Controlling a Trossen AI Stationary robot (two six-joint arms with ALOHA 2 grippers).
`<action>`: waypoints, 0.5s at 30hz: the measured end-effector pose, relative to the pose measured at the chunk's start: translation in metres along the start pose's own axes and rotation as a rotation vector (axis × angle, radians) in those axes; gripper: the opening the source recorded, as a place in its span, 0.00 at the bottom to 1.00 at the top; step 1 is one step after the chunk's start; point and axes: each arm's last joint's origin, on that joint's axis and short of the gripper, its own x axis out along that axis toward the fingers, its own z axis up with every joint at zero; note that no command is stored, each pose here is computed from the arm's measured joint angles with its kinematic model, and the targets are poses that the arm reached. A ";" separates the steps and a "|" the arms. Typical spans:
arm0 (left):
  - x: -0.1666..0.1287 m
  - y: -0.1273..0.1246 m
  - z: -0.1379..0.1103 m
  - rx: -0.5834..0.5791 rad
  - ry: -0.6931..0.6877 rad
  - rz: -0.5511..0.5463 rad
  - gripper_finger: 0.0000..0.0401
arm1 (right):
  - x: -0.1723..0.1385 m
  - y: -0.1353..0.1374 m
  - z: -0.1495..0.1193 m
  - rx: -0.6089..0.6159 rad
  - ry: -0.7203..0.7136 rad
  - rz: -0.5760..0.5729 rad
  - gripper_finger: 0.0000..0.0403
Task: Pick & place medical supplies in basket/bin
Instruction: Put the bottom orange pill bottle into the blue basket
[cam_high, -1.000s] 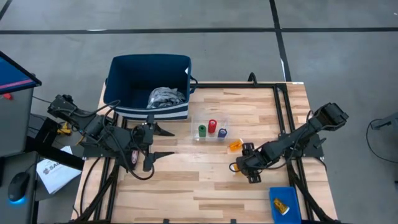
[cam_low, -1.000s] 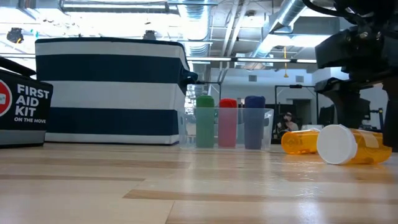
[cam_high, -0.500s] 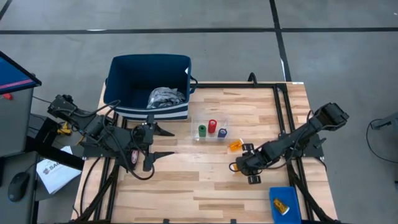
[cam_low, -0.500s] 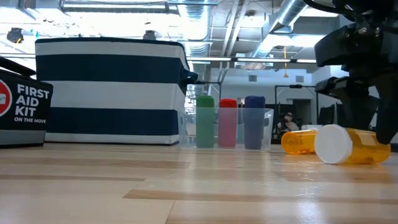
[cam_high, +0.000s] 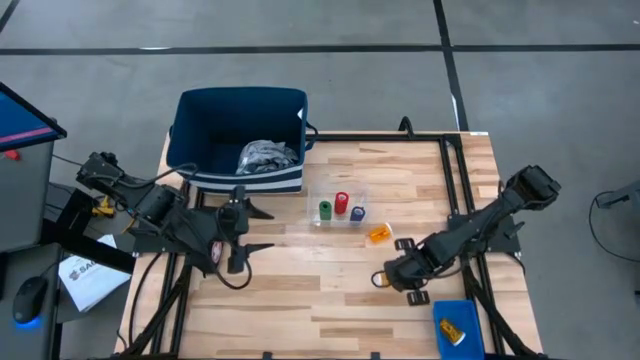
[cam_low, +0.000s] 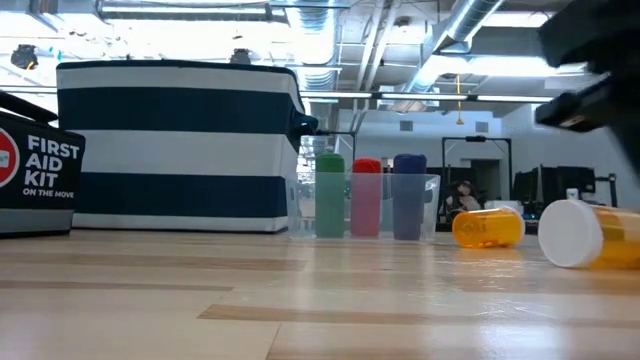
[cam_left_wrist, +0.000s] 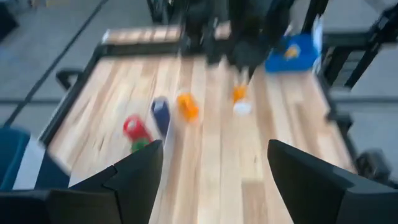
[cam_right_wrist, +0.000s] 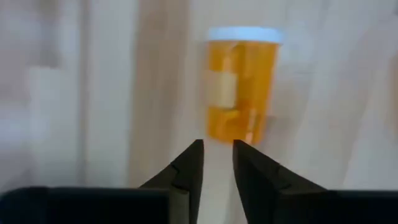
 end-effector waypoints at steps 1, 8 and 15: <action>0.000 0.001 -0.003 0.005 0.029 0.007 0.70 | -0.003 0.005 0.000 -0.006 -0.002 0.007 0.18; 0.002 0.000 -0.015 0.010 0.085 0.017 0.70 | -0.011 0.021 0.000 0.017 -0.025 0.017 0.12; 0.011 -0.004 -0.023 0.002 0.087 -0.013 0.70 | -0.011 0.019 0.004 0.095 -0.070 -0.005 0.29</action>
